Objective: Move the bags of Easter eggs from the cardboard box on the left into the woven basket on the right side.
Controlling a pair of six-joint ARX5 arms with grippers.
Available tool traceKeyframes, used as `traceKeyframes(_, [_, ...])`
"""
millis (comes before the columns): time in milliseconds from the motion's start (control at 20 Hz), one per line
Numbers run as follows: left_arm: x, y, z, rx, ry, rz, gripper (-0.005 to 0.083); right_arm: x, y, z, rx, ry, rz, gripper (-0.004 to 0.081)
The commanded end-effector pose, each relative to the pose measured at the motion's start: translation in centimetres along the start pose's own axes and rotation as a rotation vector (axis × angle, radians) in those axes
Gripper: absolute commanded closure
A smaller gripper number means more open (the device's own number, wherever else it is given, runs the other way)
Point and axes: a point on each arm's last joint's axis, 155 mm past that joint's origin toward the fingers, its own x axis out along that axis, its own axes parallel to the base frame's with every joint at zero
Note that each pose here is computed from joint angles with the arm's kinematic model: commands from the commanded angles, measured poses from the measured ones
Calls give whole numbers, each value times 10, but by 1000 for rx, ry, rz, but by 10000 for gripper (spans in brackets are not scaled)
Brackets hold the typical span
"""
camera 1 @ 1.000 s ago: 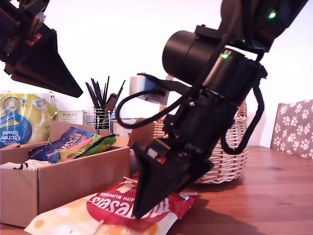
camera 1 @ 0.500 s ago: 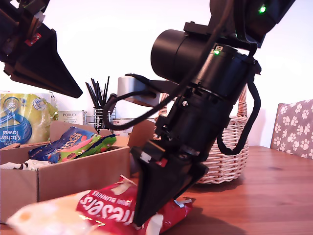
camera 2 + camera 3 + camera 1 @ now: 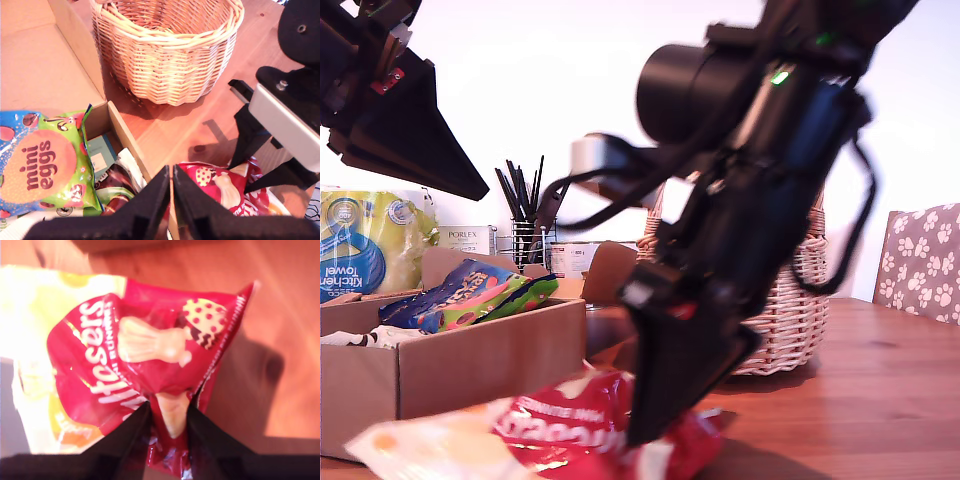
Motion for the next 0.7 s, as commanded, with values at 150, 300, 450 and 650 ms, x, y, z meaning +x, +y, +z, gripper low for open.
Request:
traceKeyframes(150, [3, 0, -2, -6, 5, -3, 796, -53, 8, 39, -34, -189, -42, 774])
traceKeyframes(300, [3, 0, -2, -6, 5, -3, 796, -83, 8, 62, -63, -307, -80, 783])
traceKeyframes(450, [3, 0, -2, -5, 5, -3, 796, -105, -7, 73, -62, -370, -186, 783])
traceKeyframes(650, [3, 0, -2, -6, 5, -3, 796, -137, -48, 81, -12, -433, -397, 783])
